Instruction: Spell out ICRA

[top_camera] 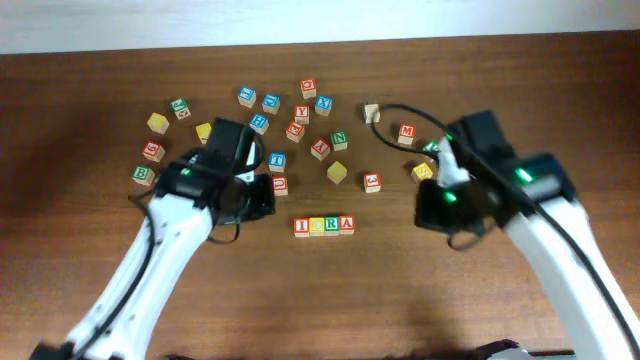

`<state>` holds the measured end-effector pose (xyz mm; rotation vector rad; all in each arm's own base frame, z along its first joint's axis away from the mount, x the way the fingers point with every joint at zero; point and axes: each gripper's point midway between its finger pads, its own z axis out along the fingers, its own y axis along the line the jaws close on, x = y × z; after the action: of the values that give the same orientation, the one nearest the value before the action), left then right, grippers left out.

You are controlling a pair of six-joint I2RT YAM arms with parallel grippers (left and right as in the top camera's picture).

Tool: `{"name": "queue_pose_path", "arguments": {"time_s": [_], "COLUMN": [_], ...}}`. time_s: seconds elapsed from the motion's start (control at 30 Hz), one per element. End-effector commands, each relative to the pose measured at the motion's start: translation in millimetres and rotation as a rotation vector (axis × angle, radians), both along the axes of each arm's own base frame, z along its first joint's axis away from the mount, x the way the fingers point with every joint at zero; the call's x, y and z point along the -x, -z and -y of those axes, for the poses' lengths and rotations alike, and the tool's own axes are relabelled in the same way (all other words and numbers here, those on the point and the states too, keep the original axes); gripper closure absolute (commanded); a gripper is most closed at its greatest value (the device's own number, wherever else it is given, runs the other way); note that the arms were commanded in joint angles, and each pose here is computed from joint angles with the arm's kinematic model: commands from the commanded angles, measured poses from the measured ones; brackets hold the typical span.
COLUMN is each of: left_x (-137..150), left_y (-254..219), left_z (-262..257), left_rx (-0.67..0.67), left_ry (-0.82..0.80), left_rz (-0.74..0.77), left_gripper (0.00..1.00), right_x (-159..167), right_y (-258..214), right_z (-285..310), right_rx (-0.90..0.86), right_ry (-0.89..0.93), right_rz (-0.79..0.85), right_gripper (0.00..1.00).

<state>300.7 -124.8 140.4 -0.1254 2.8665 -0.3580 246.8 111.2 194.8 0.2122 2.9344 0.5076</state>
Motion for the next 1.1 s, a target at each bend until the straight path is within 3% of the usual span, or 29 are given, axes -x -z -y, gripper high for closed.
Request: {"name": "queue_pose_path", "arguments": {"time_s": [0.0, 0.2, 0.23, 0.27, 0.3, 0.33, 0.37, 0.4, 1.07], "left_x": [18.1, 37.7, 37.6, 37.6, 37.6, 37.5, 37.6, 37.6, 37.7], "left_y": [-33.3, -38.0, -38.1, -38.1, -38.0, -38.1, -38.0, -38.1, -38.0], "left_z": [-3.2, -5.7, -5.6, -5.6, -5.7, -5.7, -5.7, -5.6, -5.6], "left_rx": [0.007, -0.038, -0.037, -0.037, -0.037, -0.038, -0.038, -0.037, -0.037], "left_ry": [0.011, 0.035, 0.035, 0.035, 0.035, 0.036, 0.036, 0.035, 0.036], "left_rz": [0.068, 0.054, 0.055, 0.055, 0.055, 0.055, 0.055, 0.055, 0.055], "left_gripper": [1.00, 0.97, 0.85, 0.47, 0.14, 0.01, 0.01, 0.01, 0.01], "right_x": [29.4, 84.2, 90.8, 94.5, 98.1, 99.1, 99.5, 100.2, 100.1], "right_y": [-36.6, -46.5, -45.8, -45.6, -45.7, -45.5, -45.1, -43.7, -43.7], "right_z": [20.6, 37.6, 40.2, 41.6, 42.6, 42.8, 42.9, 43.1, 43.0], "right_rx": [0.046, 0.001, -0.009, -0.011, -0.015, -0.015, -0.015, -0.012, -0.012], "right_ry": [0.012, 0.089, 0.105, 0.107, 0.107, 0.107, 0.107, 0.106, 0.106], "right_rz": [0.136, 0.252, 0.280, 0.296, 0.309, 0.310, 0.307, 0.299, 0.299], "right_gripper": [0.96, 0.96, 0.96, 0.95, 0.85, 0.64, 0.40, 0.03, 0.02]}}
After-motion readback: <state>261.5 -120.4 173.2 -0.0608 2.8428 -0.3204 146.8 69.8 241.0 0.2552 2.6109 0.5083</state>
